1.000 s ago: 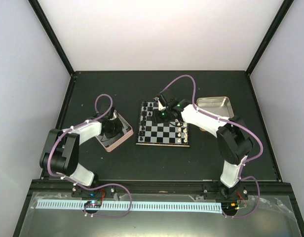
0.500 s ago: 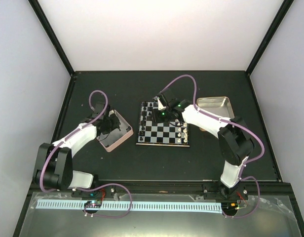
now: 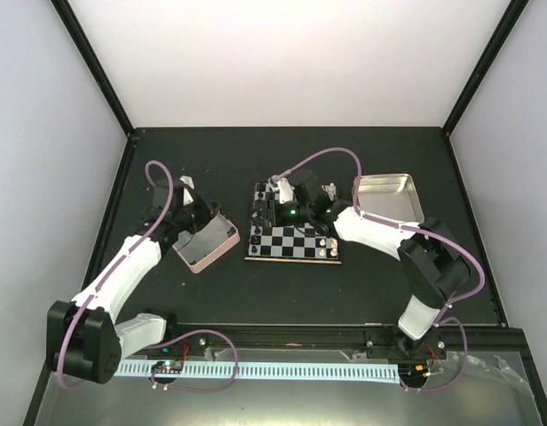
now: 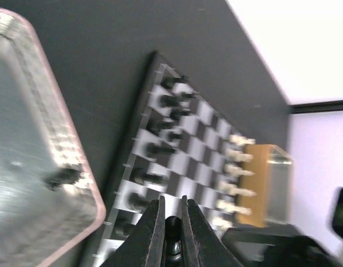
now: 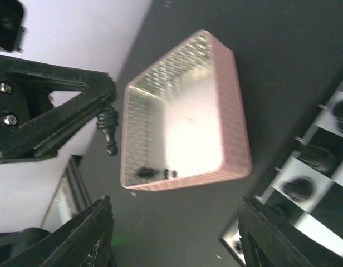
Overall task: Set up the chess pieces on the board
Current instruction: Pick up the chess piece from the storage box.
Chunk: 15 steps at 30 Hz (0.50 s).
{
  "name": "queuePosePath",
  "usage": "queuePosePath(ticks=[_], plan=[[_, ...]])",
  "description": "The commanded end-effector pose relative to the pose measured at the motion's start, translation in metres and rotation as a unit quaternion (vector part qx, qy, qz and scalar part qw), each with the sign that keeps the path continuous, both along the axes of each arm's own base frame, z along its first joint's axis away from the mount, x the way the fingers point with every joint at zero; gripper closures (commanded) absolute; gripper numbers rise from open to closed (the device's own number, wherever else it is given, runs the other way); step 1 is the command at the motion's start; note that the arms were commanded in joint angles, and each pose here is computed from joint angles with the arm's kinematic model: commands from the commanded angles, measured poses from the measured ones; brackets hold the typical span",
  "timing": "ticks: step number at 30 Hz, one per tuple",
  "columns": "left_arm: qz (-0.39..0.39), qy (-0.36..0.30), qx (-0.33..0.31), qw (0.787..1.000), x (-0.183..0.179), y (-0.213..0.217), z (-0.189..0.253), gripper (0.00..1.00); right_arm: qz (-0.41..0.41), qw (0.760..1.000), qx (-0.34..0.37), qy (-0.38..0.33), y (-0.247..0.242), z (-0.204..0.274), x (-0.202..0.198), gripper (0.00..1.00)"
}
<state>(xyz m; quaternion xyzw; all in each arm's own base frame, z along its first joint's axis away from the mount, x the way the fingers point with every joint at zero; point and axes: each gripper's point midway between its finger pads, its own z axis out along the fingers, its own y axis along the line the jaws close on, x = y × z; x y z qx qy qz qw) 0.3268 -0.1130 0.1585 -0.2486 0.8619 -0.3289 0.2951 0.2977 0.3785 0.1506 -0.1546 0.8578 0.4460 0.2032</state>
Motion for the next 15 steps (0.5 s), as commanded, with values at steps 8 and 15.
queuePosePath(ticks=[8,15], plan=[[0.005,-0.010,-0.263,0.965,-0.007,-0.038,0.099,0.98,-0.006,0.970,0.227,-0.085,0.036,0.112,-0.010,0.37],[0.008,-0.012,-0.312,0.950,-0.005,-0.042,0.111,0.98,-0.038,0.967,0.243,-0.072,0.036,0.121,-0.001,0.47]])
